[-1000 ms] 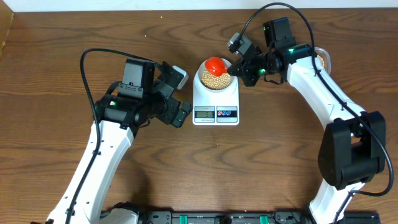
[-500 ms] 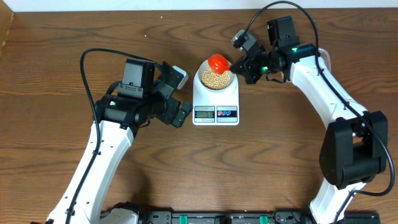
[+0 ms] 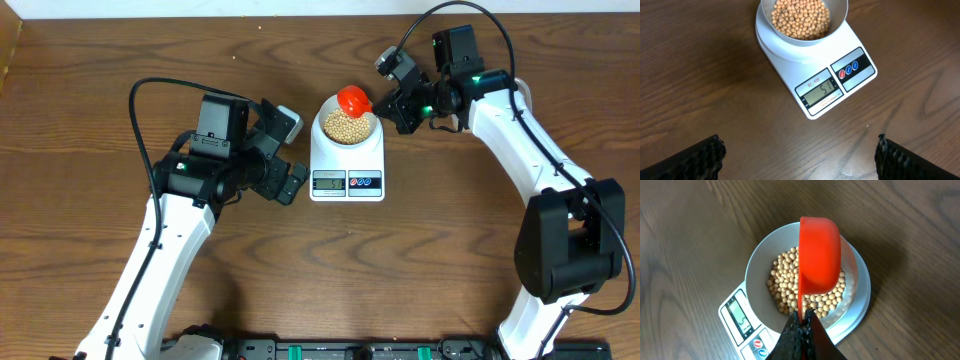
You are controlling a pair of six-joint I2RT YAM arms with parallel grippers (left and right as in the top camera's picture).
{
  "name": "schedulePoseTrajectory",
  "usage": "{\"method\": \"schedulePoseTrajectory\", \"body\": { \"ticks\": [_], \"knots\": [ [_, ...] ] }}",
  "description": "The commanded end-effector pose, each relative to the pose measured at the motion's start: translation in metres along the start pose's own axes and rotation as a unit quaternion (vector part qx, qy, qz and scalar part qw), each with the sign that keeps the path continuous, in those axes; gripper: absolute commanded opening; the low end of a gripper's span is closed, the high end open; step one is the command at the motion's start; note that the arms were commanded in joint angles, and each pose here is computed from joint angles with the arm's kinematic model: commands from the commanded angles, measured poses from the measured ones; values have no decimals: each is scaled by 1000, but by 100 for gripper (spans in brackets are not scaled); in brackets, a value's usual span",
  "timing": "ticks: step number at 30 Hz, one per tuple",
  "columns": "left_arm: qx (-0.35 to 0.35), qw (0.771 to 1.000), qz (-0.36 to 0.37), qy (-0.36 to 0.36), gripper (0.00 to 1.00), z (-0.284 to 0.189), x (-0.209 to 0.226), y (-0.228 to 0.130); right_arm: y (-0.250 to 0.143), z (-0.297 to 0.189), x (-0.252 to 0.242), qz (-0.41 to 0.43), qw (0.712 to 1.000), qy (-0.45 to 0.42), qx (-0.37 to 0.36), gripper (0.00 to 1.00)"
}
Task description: Scoop item into bowl and weigh 50g on scale
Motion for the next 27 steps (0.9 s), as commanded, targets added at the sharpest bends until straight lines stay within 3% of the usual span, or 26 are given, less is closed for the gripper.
{"method": "schedulePoseTrajectory", "body": {
  "ticks": [1,16,27],
  "knots": [
    [-3,1000,8,-4,98,-1,0,3,14,-15,10,-1,1000,7,-23,1],
    [-3,1000,7,-4,98,-1,0,3,14,-15,9,6,1000,4,-22,1],
    [-3,1000,7,-4,98,-1,0,3,11,-1,13,-13,998,-54,7,1]
  ]
}}
Point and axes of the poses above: each gripper's point midway between its finger pads, its own z axis out along the fingers, its own x axis along the line the jaws close on, y = z × x, the point moved 4 cm from there along -z, back along the fingers, and after that the axes turned 7 degrees about z, right-handed, at the moved point
